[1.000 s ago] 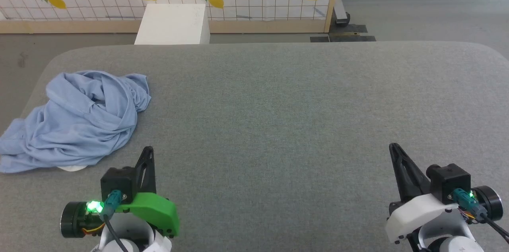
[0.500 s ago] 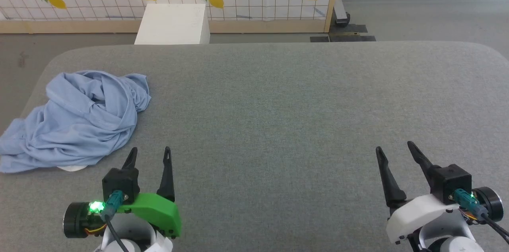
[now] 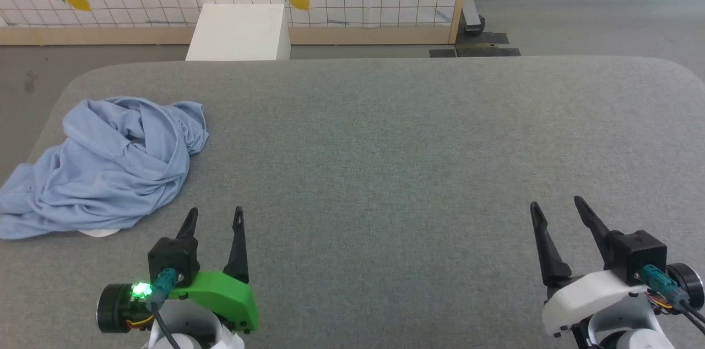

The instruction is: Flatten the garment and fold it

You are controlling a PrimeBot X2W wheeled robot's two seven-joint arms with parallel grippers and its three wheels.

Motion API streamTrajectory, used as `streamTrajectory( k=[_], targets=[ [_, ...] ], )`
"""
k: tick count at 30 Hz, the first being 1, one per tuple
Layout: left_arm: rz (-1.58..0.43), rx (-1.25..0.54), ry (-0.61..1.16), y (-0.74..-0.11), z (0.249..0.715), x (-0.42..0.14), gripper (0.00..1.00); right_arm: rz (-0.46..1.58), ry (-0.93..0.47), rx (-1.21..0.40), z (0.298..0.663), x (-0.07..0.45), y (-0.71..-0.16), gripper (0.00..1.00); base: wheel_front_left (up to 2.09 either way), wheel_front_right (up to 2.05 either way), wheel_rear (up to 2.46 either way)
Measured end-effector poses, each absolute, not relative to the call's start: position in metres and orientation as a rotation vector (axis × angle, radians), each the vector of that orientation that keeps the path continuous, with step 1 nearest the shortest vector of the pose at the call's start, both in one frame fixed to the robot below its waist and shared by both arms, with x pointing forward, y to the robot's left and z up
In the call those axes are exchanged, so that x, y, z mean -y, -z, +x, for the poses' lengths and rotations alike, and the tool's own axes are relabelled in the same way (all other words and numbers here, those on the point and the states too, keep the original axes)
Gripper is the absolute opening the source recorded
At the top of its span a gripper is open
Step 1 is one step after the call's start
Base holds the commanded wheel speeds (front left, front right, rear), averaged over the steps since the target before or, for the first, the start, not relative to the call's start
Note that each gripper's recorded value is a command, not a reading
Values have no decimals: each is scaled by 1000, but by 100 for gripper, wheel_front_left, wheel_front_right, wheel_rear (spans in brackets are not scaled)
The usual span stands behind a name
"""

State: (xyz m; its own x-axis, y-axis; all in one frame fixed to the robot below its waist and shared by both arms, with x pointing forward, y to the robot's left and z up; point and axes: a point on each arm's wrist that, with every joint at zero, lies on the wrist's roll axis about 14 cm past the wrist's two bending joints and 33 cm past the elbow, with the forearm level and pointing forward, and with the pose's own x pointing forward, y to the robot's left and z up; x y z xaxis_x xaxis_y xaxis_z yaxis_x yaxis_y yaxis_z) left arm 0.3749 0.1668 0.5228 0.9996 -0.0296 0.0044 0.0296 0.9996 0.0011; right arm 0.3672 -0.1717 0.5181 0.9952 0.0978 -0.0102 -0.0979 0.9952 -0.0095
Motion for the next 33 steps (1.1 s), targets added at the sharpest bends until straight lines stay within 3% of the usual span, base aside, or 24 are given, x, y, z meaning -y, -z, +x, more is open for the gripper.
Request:
streamTrajectory(
  k=[33],
  targets=[
    [-48,33,23,-520,373,-162,100,45,-48,39,367,188,-520,100,0,0,0]
  ],
)
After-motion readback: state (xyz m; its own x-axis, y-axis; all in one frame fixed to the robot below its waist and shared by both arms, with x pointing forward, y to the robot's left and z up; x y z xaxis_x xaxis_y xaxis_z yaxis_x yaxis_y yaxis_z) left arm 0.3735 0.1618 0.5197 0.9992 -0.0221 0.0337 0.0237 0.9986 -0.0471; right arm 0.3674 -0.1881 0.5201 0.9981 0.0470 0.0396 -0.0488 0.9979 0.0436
